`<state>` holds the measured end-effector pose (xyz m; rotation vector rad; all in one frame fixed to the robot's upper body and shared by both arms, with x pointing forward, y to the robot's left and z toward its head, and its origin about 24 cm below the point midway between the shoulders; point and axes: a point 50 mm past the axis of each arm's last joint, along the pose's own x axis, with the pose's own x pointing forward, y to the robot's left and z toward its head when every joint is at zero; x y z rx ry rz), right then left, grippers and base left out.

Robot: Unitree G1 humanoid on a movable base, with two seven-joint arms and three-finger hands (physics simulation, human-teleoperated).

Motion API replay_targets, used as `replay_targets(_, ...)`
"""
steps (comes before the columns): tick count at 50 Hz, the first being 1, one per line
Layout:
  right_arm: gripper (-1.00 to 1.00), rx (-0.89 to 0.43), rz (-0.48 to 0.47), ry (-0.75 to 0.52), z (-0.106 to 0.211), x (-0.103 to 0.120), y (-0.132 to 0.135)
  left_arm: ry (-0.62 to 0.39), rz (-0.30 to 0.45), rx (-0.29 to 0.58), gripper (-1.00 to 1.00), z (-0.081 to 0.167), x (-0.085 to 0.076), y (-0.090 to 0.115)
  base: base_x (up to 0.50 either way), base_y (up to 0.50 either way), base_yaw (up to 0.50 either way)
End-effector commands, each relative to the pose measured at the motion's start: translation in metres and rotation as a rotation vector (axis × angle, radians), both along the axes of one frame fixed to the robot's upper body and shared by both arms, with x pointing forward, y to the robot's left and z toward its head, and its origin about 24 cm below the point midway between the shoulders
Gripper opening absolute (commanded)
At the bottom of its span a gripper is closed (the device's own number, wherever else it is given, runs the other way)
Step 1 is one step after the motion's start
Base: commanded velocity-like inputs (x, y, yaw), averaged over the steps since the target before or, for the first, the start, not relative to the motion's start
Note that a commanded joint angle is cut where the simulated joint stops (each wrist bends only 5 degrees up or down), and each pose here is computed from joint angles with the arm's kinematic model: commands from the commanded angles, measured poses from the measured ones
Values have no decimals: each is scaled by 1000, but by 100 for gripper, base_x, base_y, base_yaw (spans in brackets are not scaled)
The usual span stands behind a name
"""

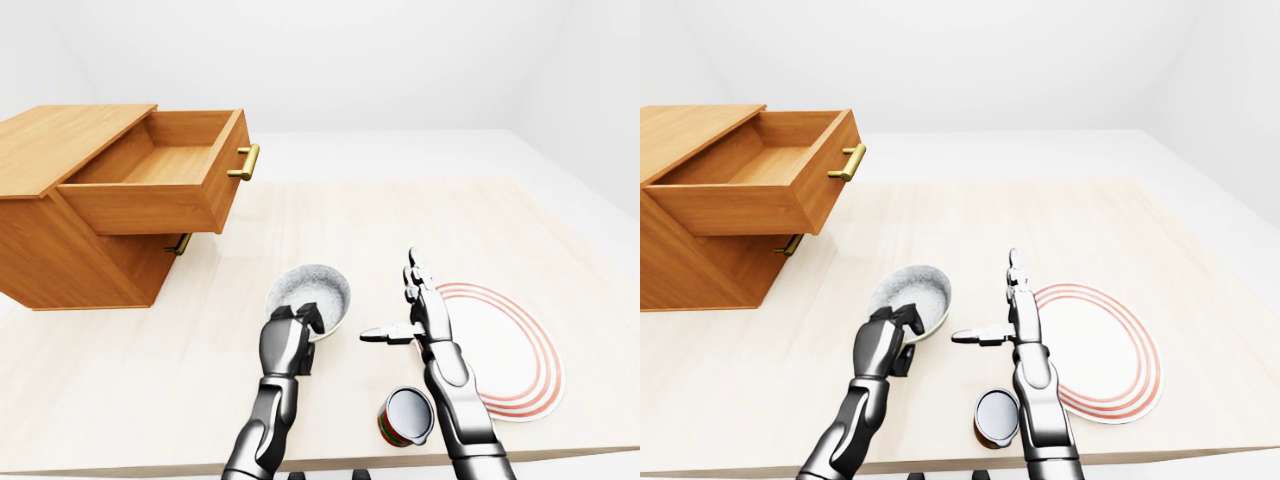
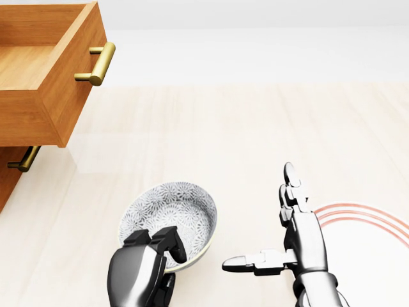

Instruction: Put the bowl on top of the cabinet.

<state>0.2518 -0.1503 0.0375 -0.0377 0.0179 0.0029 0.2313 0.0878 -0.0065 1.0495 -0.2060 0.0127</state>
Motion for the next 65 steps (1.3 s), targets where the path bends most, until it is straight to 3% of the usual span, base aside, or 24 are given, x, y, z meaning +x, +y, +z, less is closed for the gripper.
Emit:
replay_targets(1,100,-4,9,-1,0,-1,2,-28,-8,9,-98,5,-2,-1,0,0,0)
replay_targets(9,100,-4,12,-5,1,-2,3,-246,15,1,-98,54,7,6,0,0,0)
replay_targets(12,100,-3,16,-5,1,-3,4,-397,49,5,-97,95,15,16,0,0,0)
replay_targets(21,100,-4,28,-6,1,-4,7,-456,66,120,-97,153,32,29,0,0,0)
replay_targets(29,100,-4,33,-8,2,-5,8,-493,69,189,-98,185,32,33,0,0,0)
replay_targets(39,100,0,38,-4,0,-4,8,-558,118,284,-98,236,35,53,0,0,0)
replay_targets(40,100,2,39,-8,1,-5,8,-585,165,320,-97,264,42,69,0,0,0)
replay_targets(45,100,2,39,-9,1,-5,8,-633,228,329,-97,300,46,90,0,0,0)
replay_targets(46,100,-2,49,-3,-2,-5,11,-738,527,370,-98,394,35,188,0,0,0)
replay_targets(55,100,-3,54,-1,-4,-4,12,-755,538,407,-98,402,37,201,0,0,0)
replay_targets(65,100,0,57,6,-6,-2,13,-741,608,409,-98,402,43,220,0,0,0)
